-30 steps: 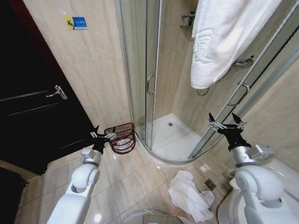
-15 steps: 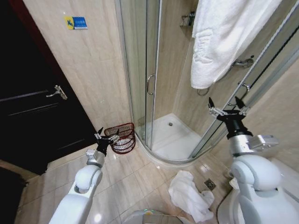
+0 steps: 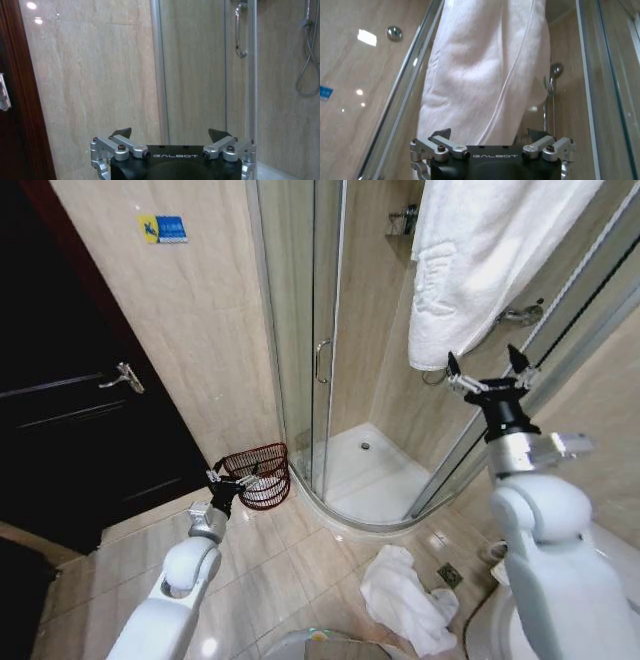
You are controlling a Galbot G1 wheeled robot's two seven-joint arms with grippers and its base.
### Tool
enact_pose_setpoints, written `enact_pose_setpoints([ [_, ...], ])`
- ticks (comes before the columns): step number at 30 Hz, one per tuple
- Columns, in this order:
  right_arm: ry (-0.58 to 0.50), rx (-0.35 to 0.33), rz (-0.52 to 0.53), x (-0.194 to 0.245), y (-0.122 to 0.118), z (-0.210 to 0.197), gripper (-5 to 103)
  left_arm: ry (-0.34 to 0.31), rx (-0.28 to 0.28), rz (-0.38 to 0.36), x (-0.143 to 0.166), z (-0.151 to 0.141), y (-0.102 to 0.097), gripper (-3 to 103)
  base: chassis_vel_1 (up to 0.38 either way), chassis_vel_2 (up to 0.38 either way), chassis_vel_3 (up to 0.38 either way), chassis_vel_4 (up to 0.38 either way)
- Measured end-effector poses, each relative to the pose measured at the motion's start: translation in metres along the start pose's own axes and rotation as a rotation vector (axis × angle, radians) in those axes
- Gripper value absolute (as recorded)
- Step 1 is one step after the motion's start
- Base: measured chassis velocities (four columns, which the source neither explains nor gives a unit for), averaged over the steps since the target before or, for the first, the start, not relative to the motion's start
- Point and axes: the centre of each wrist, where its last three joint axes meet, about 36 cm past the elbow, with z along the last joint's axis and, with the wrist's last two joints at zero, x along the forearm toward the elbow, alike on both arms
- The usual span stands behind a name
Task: Discard the used towel into the hamper.
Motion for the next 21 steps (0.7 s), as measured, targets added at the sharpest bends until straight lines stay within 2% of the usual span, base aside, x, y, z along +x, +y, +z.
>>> enact_pose_setpoints([
  [4,-0.052,0.015,-0.016,-0.020,-0.011,-0.017,100,0.010,-0.002,-0.010,0.001,0.003,0.003,100,0.000,0.000,0.000,0.000],
  [12,-0.121,0.056,-0.050,-0.067,-0.039,-0.055,100,0.021,0.019,0.008,-0.004,0.008,-0.010,100,0.000,0.000,0.000,0.000],
  [17,-0.152,0.065,-0.058,-0.086,-0.049,-0.068,100,0.025,0.017,0.002,-0.003,0.009,-0.008,100,0.000,0.000,0.000,0.000],
  [21,-0.220,0.071,-0.072,-0.114,-0.052,-0.093,100,0.029,0.010,-0.016,-0.001,0.010,-0.002,100,0.000,0.000,0.000,0.000],
])
